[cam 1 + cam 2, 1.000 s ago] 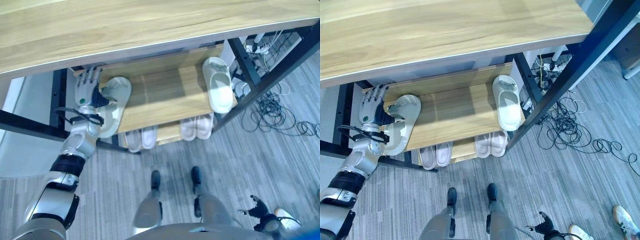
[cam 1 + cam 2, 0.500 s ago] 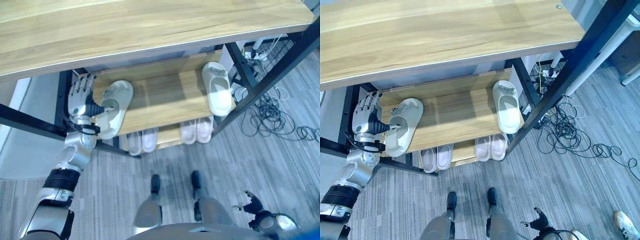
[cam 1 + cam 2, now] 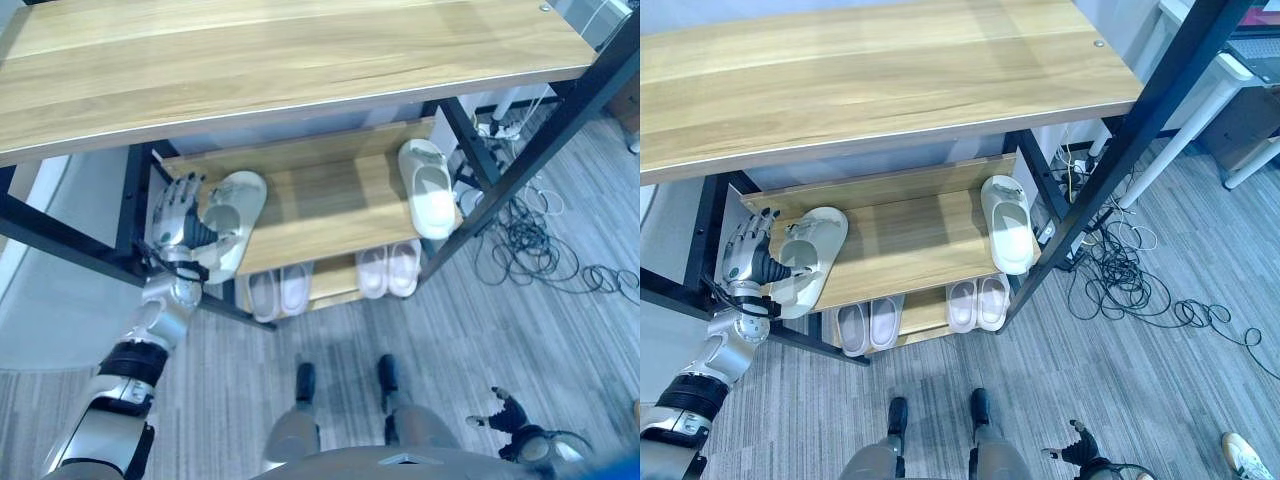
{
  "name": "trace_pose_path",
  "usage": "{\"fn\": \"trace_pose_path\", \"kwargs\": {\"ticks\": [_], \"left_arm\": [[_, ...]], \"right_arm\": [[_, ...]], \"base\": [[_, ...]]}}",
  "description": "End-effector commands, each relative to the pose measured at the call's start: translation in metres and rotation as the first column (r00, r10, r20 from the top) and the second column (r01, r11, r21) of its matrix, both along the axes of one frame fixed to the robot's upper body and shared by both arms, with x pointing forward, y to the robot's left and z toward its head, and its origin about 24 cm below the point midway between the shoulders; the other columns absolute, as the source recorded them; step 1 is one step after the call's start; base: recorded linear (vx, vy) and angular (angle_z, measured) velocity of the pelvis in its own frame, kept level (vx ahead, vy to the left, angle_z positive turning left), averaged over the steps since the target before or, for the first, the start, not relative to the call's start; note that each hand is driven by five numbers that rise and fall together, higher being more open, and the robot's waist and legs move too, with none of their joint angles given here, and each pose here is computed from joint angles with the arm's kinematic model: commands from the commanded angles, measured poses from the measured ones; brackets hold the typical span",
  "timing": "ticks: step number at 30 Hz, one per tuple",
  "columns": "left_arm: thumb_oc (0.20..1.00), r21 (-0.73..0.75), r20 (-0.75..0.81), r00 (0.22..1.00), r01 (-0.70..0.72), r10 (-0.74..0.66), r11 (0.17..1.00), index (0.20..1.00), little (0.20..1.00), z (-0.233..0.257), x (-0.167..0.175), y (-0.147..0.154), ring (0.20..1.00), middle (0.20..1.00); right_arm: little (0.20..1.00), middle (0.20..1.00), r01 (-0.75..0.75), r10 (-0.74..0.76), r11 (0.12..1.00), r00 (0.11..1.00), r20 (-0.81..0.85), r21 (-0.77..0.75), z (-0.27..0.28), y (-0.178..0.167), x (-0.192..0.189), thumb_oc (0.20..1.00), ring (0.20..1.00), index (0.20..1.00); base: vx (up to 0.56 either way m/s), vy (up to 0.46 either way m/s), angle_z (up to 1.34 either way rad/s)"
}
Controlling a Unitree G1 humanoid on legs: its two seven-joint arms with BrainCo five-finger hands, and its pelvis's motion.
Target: Arrange the slippers neatly on the shoe rack.
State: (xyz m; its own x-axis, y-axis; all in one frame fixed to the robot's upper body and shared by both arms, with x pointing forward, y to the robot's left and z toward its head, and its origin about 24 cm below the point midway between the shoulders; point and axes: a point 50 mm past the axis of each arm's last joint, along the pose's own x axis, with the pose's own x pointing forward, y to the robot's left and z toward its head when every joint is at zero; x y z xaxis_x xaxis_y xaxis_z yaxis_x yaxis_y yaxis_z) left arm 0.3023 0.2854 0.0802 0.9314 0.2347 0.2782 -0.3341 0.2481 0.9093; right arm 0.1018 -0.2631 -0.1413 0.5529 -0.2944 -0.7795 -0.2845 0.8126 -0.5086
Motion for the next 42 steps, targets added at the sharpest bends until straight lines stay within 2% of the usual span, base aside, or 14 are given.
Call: {"fn": "trace_pose_path", "kwargs": {"ticks": [1,5,17,31,42], "left_arm": [[1.0,0.005,0.07,0.998,-0.001,0.0,1.0,1.0,1.0,0.022,0.017,0.002,1.0,1.0],[1.0,0.007,0.036,0.999,0.022,-0.022,1.0,1.0,1.0,0.012,0.016,-0.006,1.0,1.0],[1.0,0.094,0.131,0.991,0.009,-0.021,0.996,1.0,1.0,0.045,0.027,-0.002,1.0,1.0],[1.0,0.092,0.155,0.988,-0.037,0.023,0.995,1.0,1.0,0.054,0.028,0.008,1.0,1.0],[1.0,0.113,0.191,0.981,0.002,-0.023,0.994,1.0,1.0,0.066,0.025,0.004,1.0,1.0]], "right_arm": [[1.0,1.0,-0.053,0.055,0.997,0.997,0.047,-0.049,0.009,-0.008,0.014,1.0,1.0,1.0],[1.0,1.0,-0.082,0.086,0.996,0.992,0.092,-0.042,0.012,0.0,0.031,1.0,1.0,1.0],[1.0,1.0,-0.09,0.092,0.995,0.992,0.09,-0.032,0.008,0.008,0.021,1.0,1.0,1.0],[1.0,1.0,-0.119,0.12,0.993,0.989,0.083,-0.017,0.006,0.017,0.022,1.0,1.0,1.0],[1.0,1.0,-0.104,0.103,0.995,0.993,0.055,0.004,0.002,0.021,0.015,1.0,1.0,1.0]], "base": [[0.03,0.012,-0.02],[0.02,-0.003,-0.01],[0.01,0.002,0.01],[0.0,0.0,-0.01],[0.0,0.0,0.0]]}}
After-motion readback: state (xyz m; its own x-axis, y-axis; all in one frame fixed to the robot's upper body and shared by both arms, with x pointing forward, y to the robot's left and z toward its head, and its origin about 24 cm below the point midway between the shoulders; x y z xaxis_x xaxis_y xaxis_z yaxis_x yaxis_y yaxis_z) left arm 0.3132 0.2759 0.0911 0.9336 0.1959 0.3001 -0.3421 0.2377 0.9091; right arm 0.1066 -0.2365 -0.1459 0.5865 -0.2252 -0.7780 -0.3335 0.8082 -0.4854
